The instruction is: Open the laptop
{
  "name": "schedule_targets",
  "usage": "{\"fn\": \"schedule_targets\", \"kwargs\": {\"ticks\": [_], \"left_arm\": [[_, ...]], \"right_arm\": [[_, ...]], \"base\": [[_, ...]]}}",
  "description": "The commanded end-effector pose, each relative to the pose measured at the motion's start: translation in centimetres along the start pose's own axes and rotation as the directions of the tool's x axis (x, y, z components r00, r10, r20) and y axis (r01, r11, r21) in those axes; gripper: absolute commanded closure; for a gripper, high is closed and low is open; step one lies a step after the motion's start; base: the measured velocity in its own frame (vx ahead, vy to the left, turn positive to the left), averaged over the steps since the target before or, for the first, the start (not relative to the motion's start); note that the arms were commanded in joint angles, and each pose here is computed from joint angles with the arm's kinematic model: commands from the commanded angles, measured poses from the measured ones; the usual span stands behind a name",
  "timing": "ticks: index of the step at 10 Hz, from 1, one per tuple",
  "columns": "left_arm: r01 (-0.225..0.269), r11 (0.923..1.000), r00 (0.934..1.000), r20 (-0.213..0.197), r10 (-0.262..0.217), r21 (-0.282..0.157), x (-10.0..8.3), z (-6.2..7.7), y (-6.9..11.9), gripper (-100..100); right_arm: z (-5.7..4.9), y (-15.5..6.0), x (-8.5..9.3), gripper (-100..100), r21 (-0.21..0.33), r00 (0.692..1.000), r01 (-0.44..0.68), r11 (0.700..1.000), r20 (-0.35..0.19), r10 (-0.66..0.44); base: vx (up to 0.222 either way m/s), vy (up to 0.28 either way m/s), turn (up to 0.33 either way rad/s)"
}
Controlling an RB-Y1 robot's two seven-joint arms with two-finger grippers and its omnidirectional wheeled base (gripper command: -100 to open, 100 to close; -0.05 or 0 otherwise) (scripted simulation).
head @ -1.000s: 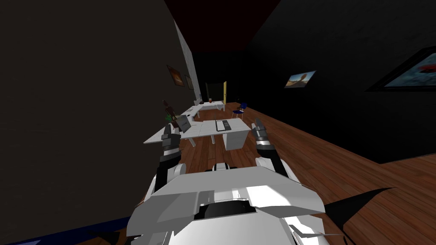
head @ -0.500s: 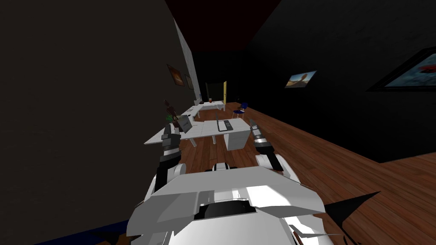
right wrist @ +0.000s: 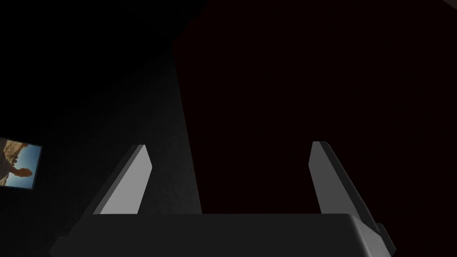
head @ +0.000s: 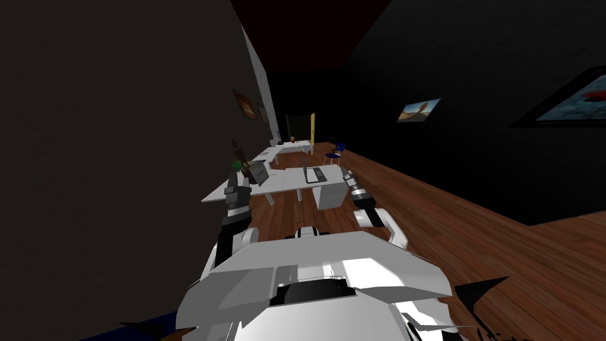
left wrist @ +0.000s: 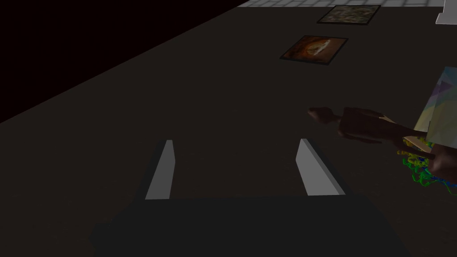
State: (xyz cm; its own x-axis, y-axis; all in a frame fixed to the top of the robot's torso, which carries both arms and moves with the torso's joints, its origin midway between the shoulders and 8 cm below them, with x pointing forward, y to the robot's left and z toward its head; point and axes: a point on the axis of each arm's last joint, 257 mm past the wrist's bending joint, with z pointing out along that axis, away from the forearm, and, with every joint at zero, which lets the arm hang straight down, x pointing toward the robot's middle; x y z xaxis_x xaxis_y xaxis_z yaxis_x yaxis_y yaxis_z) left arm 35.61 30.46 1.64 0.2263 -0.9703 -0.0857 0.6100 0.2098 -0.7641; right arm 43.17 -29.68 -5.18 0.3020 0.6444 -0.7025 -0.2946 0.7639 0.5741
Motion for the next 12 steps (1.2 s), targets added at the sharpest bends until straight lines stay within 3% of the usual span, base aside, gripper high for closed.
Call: {"fn": "schedule_targets", "kwargs": {"ticks": [1,3,5,6,7,8,9,10,11,12], "left_arm": [[0.0,1.0,1.0,0.0,0.0,0.0,0.0,0.0,0.0,0],[0.0,1.0,1.0,0.0,0.0,0.0,0.0,0.0,0.0,0],[0.0,1.0,1.0,0.0,0.0,0.0,0.0,0.0,0.0,0],[0.0,1.0,1.0,0.0,0.0,0.0,0.0,0.0,0.0,0],[0.0,1.0,1.0,0.0,0.0,0.0,0.0,0.0,0.0,0],[0.0,1.0,1.0,0.0,0.0,0.0,0.0,0.0,0.0,0],[0.0,1.0,1.0,0.0,0.0,0.0,0.0,0.0,0.0,0],[0.0,1.0,1.0,0.0,0.0,0.0,0.0,0.0,0.0,0],[0.0,1.0,1.0,0.0,0.0,0.0,0.0,0.0,0.0,0],[0.0,1.0,1.0,0.0,0.0,0.0,0.0,0.0,0.0,0]], "right_arm": [[0.9,-1.2,0.7,-100,0.018,0.992,0.126,0.992,-0.025,-0.125],[1.5,-2.1,1.0,-100,0.028,0.978,0.204,0.979,-0.041,-0.203],[2.7,-4.0,1.5,-100,0.053,0.942,0.333,0.941,-0.069,-0.329],[2.7,-4.0,1.6,-100,0.05,0.935,0.352,0.935,-0.073,-0.348],[3.3,-5.0,1.8,-100,0.062,0.909,0.413,0.908,-0.088,-0.407],[3.3,-5.0,1.8,-100,0.06,0.904,0.424,0.904,-0.09,-0.418],[3.9,-6.0,2.0,-100,0.071,0.871,0.488,0.87,-0.108,-0.48],[3.9,-6.0,2.0,-100,0.07,0.868,0.493,0.867,-0.109,-0.484],[4.5,-7.0,2.2,-100,0.08,0.831,0.553,0.829,-0.127,-0.542],[4.5,-7.0,2.2,-100,0.079,0.827,0.558,0.826,-0.128,-0.547]], "base": [[0.027,0.067,-0.013],[0.024,0.095,-0.015],[0.028,0.083,-0.018],[0.014,0.086,-0.007],[0.02,0.085,-0.011],[0.021,0.069,-0.009],[0.024,0.069,-0.015],[0.02,0.06,-0.008],[0.017,0.072,-0.014],[0.014,0.063,-0.007]]}}
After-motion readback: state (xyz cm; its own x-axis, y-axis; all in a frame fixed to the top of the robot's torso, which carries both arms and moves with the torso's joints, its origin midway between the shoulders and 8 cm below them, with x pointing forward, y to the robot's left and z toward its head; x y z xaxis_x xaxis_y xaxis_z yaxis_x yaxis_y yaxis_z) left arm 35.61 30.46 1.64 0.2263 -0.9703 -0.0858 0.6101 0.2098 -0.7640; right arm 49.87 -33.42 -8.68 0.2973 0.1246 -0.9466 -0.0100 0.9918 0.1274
